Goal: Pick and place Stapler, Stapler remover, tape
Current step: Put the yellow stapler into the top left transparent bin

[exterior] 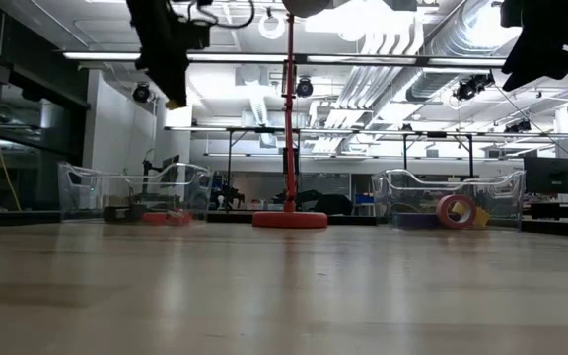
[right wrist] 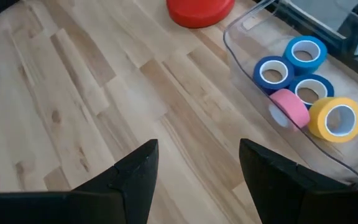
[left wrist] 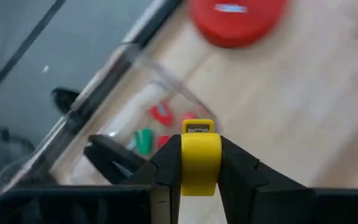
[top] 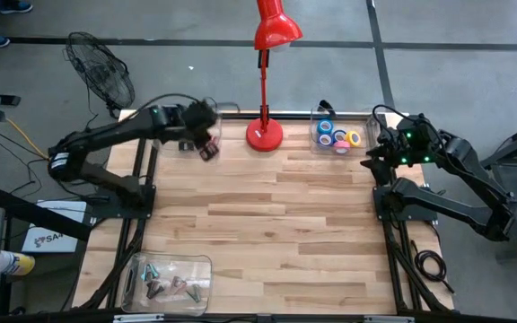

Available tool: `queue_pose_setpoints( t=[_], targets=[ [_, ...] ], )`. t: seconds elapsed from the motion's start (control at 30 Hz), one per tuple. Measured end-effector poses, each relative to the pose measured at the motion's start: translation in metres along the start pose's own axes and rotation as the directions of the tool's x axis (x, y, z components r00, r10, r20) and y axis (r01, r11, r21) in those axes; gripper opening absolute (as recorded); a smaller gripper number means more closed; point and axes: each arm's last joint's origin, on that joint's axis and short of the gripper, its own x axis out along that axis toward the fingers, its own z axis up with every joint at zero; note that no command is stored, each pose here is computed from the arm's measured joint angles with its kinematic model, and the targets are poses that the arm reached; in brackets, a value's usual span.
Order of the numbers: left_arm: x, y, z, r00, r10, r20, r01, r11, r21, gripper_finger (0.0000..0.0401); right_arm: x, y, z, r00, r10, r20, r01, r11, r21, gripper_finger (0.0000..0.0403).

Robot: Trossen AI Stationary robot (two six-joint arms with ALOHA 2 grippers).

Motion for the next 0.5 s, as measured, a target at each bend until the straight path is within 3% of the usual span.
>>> queue_pose_setpoints(
  t=[0.2, 0.37, 0.5],
  targets=[
    [0.031, 0.04, -0.002, 0.996, 0.091, -0.018, -0.092, 0.958, -0.273, 0.0072, 0.0, 0.0, 0.001, 1.0, -0.007, 0.012, 0.006, 0.999, 0.045, 0.0216],
    [0.051, 0.071, -0.009, 0.987, 0.145, -0.066, -0.159, 0.86, -0.486, 0.0073, 0.0, -0.001, 0.001, 0.999, -0.034, 0.014, 0.033, 0.997, 0.077, 0.0216],
    [0.07, 0.087, -0.021, 0.981, 0.123, -0.15, -0.187, 0.802, -0.567, 0.0074, 0.0, -0.002, 0.001, 0.997, -0.071, 0.017, 0.069, 0.994, 0.088, 0.0216]
  ],
)
